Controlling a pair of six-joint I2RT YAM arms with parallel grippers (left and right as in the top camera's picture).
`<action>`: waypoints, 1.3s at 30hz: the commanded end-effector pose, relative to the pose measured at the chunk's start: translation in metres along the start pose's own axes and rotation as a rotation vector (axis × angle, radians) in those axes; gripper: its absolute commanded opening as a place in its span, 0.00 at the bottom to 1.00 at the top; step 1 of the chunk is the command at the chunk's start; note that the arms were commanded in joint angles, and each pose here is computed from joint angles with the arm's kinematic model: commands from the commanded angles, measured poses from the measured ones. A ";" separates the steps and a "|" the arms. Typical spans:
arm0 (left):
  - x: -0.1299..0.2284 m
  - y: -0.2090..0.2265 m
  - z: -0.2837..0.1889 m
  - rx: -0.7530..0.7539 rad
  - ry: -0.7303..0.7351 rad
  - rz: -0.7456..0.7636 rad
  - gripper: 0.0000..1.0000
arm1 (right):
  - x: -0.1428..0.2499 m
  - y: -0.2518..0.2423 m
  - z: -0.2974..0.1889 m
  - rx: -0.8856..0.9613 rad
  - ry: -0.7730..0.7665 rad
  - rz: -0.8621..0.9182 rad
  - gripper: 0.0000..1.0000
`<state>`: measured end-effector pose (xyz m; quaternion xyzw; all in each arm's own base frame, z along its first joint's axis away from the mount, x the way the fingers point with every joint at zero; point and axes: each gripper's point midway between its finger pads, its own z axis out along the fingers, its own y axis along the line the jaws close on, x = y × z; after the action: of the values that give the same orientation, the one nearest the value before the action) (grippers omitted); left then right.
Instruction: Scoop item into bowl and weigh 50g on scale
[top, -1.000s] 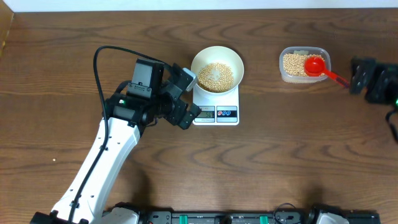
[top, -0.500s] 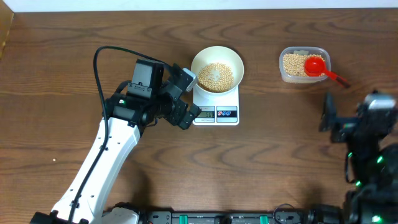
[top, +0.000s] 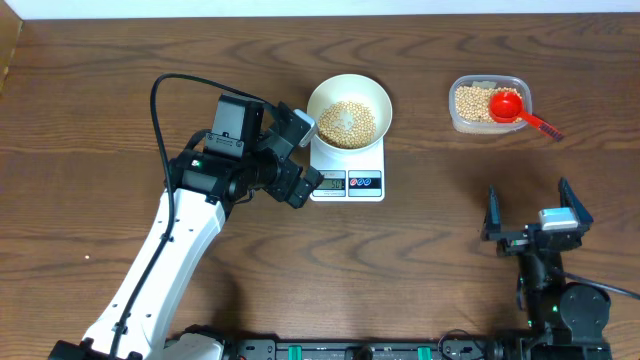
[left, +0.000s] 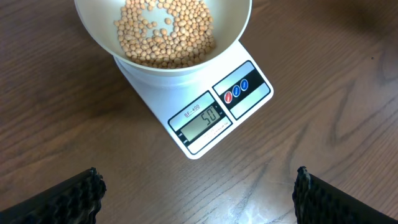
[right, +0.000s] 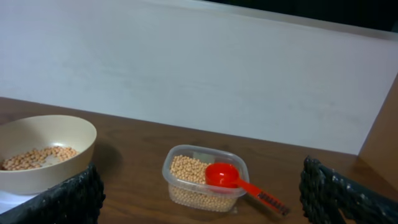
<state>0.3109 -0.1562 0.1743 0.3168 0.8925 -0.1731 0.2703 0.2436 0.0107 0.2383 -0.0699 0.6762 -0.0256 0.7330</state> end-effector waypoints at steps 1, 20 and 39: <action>-0.001 0.000 0.000 0.001 -0.002 -0.006 0.99 | 0.009 -0.001 -0.003 0.026 -0.012 0.035 0.99; -0.001 0.000 0.000 0.001 -0.002 -0.006 0.99 | 0.079 0.027 -0.004 -0.059 0.148 0.109 0.99; -0.001 0.000 0.000 0.001 -0.002 -0.006 0.99 | 0.079 0.025 -0.004 -0.053 0.146 0.109 0.99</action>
<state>0.3108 -0.1562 0.1742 0.3168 0.8926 -0.1731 0.2701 0.2450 0.0265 0.1571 -0.0586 0.7309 0.0263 0.6795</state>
